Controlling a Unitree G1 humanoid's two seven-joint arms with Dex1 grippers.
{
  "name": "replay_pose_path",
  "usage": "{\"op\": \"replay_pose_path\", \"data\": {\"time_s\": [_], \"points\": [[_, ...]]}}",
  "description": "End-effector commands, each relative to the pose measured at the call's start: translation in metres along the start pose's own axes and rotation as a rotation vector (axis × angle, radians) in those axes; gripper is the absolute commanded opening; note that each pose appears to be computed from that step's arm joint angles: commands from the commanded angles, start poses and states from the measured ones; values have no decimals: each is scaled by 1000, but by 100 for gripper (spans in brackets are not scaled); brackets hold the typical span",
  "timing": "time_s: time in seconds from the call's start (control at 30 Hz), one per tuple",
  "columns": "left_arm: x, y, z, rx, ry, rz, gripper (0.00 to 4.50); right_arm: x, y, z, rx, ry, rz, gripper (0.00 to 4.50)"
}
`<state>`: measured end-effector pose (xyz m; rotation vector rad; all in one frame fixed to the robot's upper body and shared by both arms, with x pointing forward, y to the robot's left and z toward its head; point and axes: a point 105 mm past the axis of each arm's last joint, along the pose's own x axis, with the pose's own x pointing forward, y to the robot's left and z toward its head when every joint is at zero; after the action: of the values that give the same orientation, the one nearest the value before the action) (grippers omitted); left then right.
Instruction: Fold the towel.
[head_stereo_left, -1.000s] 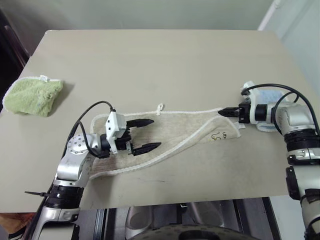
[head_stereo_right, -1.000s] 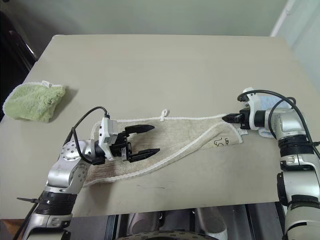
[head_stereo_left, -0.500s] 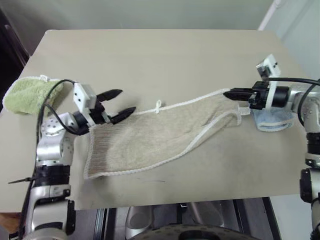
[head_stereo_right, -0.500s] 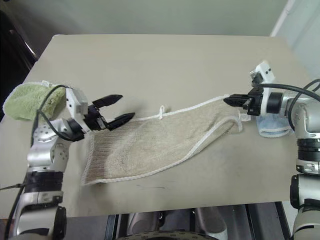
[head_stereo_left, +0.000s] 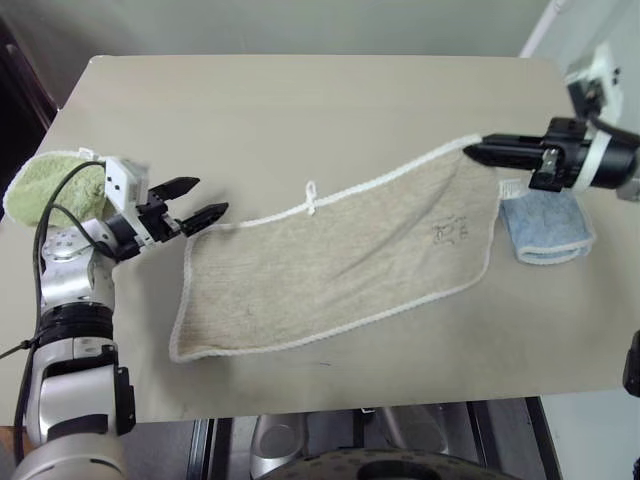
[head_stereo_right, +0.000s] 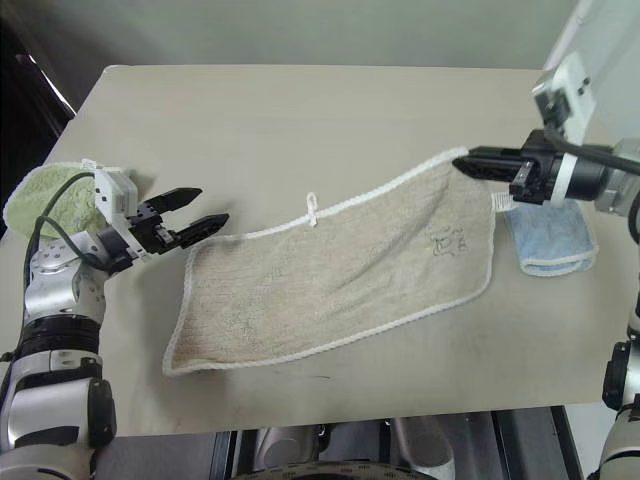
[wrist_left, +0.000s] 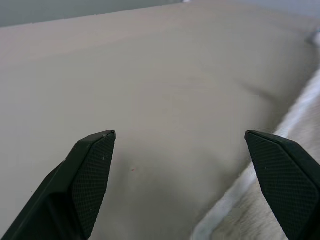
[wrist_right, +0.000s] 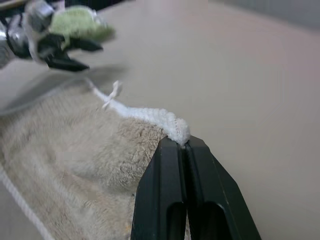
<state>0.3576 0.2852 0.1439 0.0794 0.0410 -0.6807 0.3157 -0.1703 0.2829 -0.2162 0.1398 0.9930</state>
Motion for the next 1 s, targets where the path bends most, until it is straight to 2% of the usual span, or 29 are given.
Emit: {"op": "replay_pose_path", "data": {"time_s": [0.03,0.3,0.43,0.57,0.8,1.0], "points": [[-9,6,4,-19,-6,10,450,-9,6,33,-92,-82,-23,2],[13,-27,4,-51,-16,-153,450,-13,21,74,-160,-187,29,2],[16,-38,-5,-64,23,-209,450,-16,27,87,-172,-212,53,2],[17,-36,-18,-70,48,-184,450,-14,34,90,-197,-197,87,2],[17,-24,-20,-54,70,-161,450,-11,46,95,-207,-198,159,2],[29,-32,-23,-91,110,-253,450,-8,57,103,-218,-212,218,2]]}}
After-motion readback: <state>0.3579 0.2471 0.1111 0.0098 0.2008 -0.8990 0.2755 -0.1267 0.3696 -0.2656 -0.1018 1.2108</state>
